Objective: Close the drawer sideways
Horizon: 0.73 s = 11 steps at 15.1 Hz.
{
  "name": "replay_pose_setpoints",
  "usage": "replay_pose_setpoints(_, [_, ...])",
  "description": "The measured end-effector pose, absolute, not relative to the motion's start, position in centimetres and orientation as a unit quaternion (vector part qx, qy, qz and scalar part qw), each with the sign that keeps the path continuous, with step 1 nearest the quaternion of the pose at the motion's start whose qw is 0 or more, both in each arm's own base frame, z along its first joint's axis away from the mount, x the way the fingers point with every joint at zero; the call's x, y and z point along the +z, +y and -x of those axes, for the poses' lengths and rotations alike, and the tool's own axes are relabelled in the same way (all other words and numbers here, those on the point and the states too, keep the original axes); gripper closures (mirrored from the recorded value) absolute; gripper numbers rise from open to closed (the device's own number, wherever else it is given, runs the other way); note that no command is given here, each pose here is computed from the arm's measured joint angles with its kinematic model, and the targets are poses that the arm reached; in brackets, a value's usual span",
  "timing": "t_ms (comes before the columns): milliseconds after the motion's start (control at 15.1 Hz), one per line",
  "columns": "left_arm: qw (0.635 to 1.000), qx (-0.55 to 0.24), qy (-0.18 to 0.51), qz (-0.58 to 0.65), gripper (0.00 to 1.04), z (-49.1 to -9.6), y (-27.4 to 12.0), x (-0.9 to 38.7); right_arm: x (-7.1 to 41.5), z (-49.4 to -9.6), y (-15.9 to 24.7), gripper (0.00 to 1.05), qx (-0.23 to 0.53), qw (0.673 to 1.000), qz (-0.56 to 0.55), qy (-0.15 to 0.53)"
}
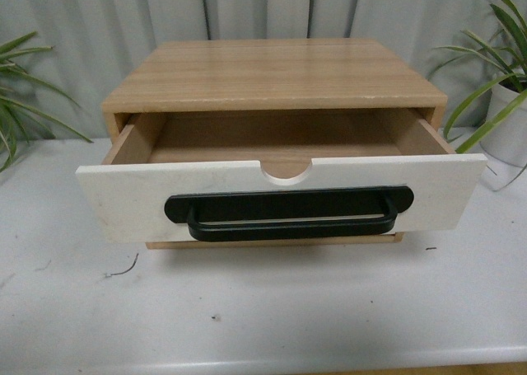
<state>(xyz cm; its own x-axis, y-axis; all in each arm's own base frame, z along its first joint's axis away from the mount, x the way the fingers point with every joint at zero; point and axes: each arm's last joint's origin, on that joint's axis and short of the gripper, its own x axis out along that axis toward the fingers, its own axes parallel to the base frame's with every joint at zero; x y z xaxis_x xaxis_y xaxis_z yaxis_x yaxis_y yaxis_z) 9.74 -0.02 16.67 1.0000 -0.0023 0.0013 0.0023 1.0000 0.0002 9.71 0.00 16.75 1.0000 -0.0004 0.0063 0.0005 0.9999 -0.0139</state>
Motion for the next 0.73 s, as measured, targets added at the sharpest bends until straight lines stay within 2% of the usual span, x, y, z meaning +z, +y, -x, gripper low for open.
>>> replay_pose_setpoints(728, [1.000,-0.001,-0.001,0.000,0.07,-9.74,-0.02,16.67,16.75,-9.71,0.00,0.06,0.000,1.000,0.007,-0.003])
